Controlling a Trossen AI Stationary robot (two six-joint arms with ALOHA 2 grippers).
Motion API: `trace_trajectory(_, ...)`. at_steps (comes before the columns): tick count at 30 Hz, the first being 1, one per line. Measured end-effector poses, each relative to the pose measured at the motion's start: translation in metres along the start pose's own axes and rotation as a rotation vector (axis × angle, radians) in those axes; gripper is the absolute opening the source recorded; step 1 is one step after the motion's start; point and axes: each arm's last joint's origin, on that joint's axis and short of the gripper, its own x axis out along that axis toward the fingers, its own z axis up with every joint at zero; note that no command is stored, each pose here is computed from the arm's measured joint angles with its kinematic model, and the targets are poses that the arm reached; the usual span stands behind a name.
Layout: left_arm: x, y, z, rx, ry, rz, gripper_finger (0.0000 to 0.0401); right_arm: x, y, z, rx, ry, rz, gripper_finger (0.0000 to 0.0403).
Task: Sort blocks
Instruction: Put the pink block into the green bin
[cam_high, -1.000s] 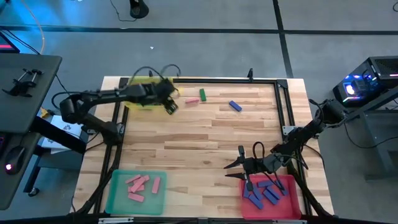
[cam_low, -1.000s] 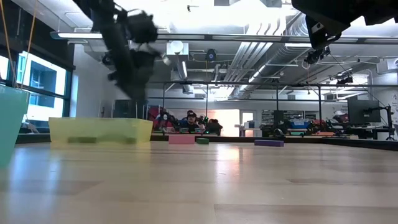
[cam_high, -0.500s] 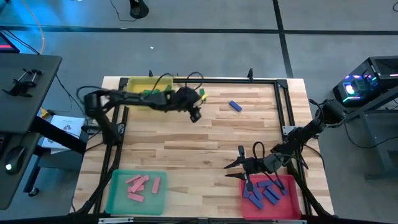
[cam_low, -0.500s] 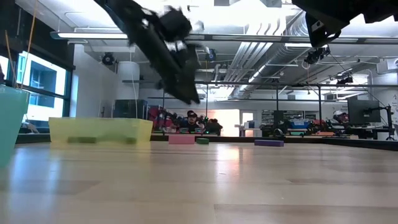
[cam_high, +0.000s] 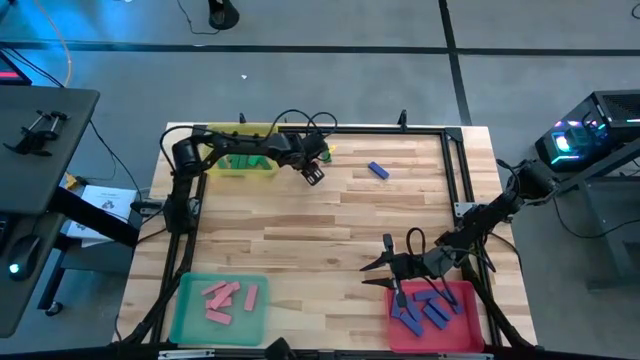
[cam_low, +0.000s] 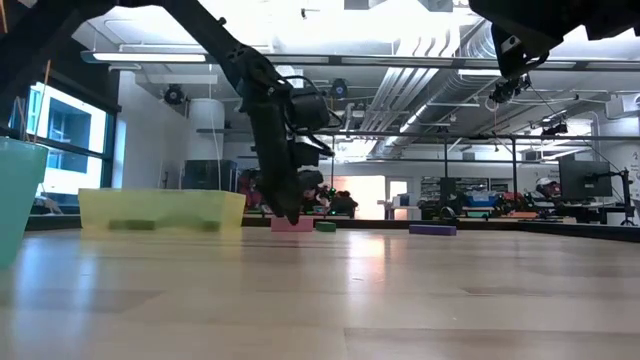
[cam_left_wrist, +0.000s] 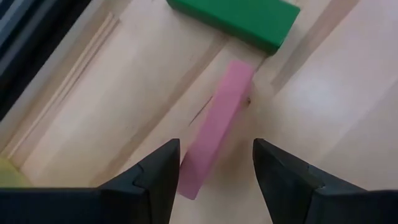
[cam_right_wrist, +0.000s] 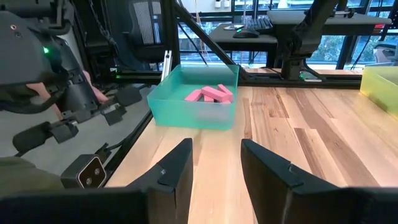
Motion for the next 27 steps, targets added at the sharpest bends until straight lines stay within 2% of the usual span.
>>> trace_trajectory(5, -0.001, 0.001, -0.002, 0.007, 0.024, 0.004, 0.0166, 0.000, 0.000, -0.001, 0.006, 0.005, 0.000, 0.0119)
trace_trajectory(13, 0.014, 0.005, -0.006, 0.018, 0.070, 0.014, 0.0067, 0.000, 0.000, -0.001, 0.016, 0.006, 0.001, 0.0119)
trace_trajectory(18, 0.018, 0.002, -0.008, 0.047, 0.085, 0.027, 0.0036, 0.000, 0.000, -0.001, 0.015, 0.006, 0.003, 0.0119)
trace_trajectory(23, -0.003, -0.016, -0.014, 0.110, 0.085, 0.038, 0.0033, 0.000, 0.000, -0.001, 0.012, 0.010, 0.006, 0.0119)
trace_trajectory(27, -0.051, -0.047, -0.020, 0.186, 0.005, 0.038, 0.0031, 0.000, 0.000, -0.002, 0.010, 0.016, 0.006, 0.0119)
